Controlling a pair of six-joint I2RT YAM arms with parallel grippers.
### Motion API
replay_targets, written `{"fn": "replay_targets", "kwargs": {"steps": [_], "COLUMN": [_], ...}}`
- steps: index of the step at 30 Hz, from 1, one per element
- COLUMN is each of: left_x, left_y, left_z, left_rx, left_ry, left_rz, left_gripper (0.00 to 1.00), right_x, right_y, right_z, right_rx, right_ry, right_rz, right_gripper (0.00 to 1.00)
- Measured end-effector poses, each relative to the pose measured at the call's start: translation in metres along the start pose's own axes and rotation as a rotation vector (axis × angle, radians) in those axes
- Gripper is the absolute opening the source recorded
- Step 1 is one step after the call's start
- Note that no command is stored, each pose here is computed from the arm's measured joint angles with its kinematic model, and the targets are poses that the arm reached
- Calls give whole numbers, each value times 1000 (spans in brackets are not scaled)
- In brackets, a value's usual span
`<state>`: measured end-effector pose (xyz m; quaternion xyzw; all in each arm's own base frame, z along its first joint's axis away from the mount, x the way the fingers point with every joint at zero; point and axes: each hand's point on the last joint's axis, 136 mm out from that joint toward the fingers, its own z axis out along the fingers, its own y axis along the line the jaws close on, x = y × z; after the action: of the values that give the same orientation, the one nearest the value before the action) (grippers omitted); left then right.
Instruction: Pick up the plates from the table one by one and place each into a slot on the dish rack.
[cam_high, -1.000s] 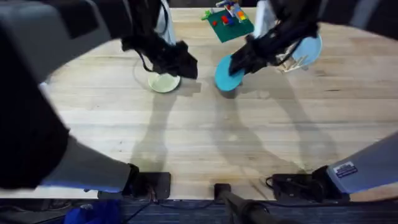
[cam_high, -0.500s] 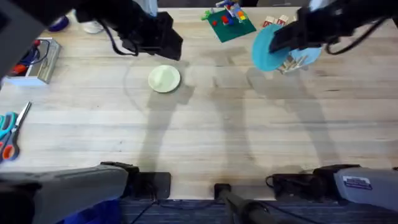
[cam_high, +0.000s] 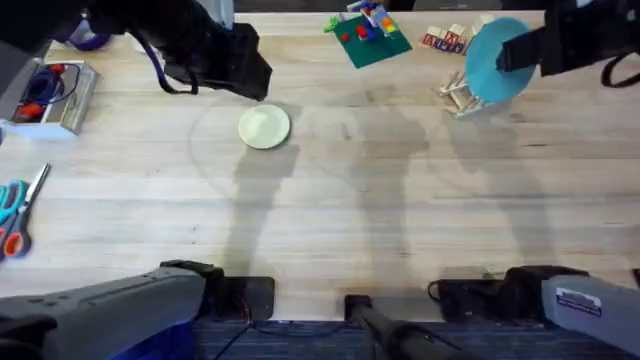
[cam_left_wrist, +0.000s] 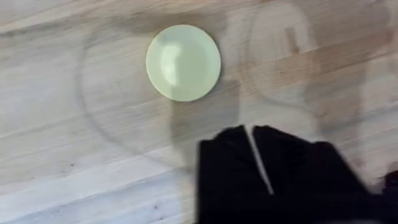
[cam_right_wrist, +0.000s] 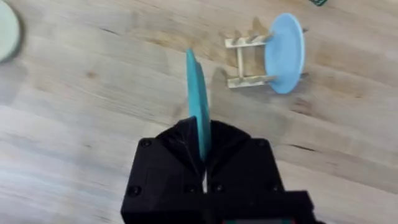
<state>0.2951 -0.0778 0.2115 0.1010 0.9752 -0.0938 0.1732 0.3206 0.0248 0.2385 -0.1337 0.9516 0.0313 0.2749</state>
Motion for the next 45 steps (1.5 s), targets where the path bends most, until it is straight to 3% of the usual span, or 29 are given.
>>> {"fn": "replay_targets", "kwargs": {"steps": [5,6,7,18,36,39,45], "left_x": [0,0,0,7,98,108,109], "left_y": [2,2,3,4,0,-1,-1], "left_z": [0,0,0,0,-20,-25,-26], "left_rx": [-12,-12,-15,-26,-21,-21,-21], "left_ry": [0,0,0,30,408,454,457], "left_rz": [5,3,5,1,-56,-63,-63], "left_gripper": [853,954,983,993,993,993,993], "right_x": [1,2,2,8,6,4,2], "right_y": [-13,-15,-18,-42,-51,-52,-52], "right_z": [-1,-1,-2,-5,-7,-7,-7], "right_rx": [29,36,42,89,111,114,118], "right_ry": [0,0,0,11,-3,-10,-18], "right_rz": [-45,-49,-54,-111,-154,-156,-157], "right_gripper": [31,31,29,28,30,30,30]}}
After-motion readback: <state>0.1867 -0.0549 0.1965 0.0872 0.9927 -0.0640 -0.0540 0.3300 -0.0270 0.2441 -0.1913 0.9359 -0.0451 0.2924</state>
